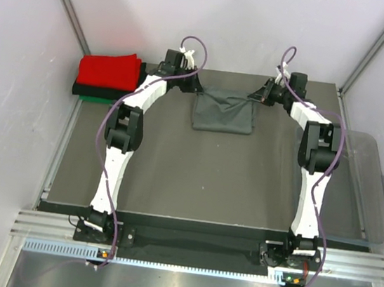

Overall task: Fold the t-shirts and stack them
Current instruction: Fold the tshirt

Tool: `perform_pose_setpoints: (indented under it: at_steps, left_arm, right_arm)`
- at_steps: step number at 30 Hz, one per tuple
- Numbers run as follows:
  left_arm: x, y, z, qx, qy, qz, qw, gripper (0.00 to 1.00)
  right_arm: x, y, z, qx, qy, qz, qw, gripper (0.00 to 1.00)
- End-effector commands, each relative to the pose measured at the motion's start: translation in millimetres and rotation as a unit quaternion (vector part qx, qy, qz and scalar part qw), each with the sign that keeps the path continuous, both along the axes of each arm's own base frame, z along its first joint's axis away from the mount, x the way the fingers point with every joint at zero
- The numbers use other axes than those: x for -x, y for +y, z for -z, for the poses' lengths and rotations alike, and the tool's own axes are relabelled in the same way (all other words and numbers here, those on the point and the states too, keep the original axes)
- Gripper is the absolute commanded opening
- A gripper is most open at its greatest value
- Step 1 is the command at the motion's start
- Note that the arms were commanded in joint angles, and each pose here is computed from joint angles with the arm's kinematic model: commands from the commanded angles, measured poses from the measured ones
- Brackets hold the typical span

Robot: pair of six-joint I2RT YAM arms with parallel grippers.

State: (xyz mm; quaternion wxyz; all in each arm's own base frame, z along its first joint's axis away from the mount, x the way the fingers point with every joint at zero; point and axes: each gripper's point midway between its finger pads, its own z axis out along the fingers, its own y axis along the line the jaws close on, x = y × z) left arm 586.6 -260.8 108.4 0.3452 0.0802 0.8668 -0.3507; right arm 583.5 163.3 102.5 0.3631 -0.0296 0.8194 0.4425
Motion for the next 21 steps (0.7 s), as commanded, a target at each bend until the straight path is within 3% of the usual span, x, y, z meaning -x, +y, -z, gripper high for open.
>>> perform_pose_setpoints:
  at_steps: [1, 3, 4, 7, 11, 16, 21]
  left_arm:
    - [-28.8, 1.3, -30.8, 0.013, -0.08, -0.002, 0.997, 0.17]
    - [-32.4, 3.1, -29.0, 0.008, -0.083, -0.009, 0.997, 0.5]
    - [-39.6, 10.9, -34.7, -0.004, -0.089, -0.031, 0.996, 0.66]
    - [-39.2, 20.1, -45.7, -0.006, -0.087, -0.043, 0.995, 0.69]
    - [-25.4, 36.5, -53.8, 0.004, -0.065, -0.046, 0.997, 0.75]
    - [7.0, 53.0, -30.6, 0.093, 0.025, -0.028, 0.995, 0.77]
    - [18.0, 48.9, -1.5, 0.103, 0.065, -0.011, 0.992, 0.75]
  right_arm:
    - [-18.3, 3.2, -25.0, -0.003, -0.06, -0.012, 0.998, 0.14]
    - [-18.2, 7.2, -33.5, -0.008, -0.075, -0.029, 0.997, 0.28]
    - [-17.4, 7.6, -39.7, -0.004, -0.086, -0.036, 0.996, 0.3]
    - [-10.9, 8.2, -67.8, 0.008, -0.12, -0.056, 0.991, 0.42]
    - [5.1, 9.6, -90.2, 0.009, -0.137, -0.071, 0.988, 0.44]
    - [27.1, 7.5, -65.5, 0.016, -0.11, -0.073, 0.991, 0.45]
    - [34.1, 8.0, -23.9, 0.017, -0.065, -0.078, 0.995, 0.45]
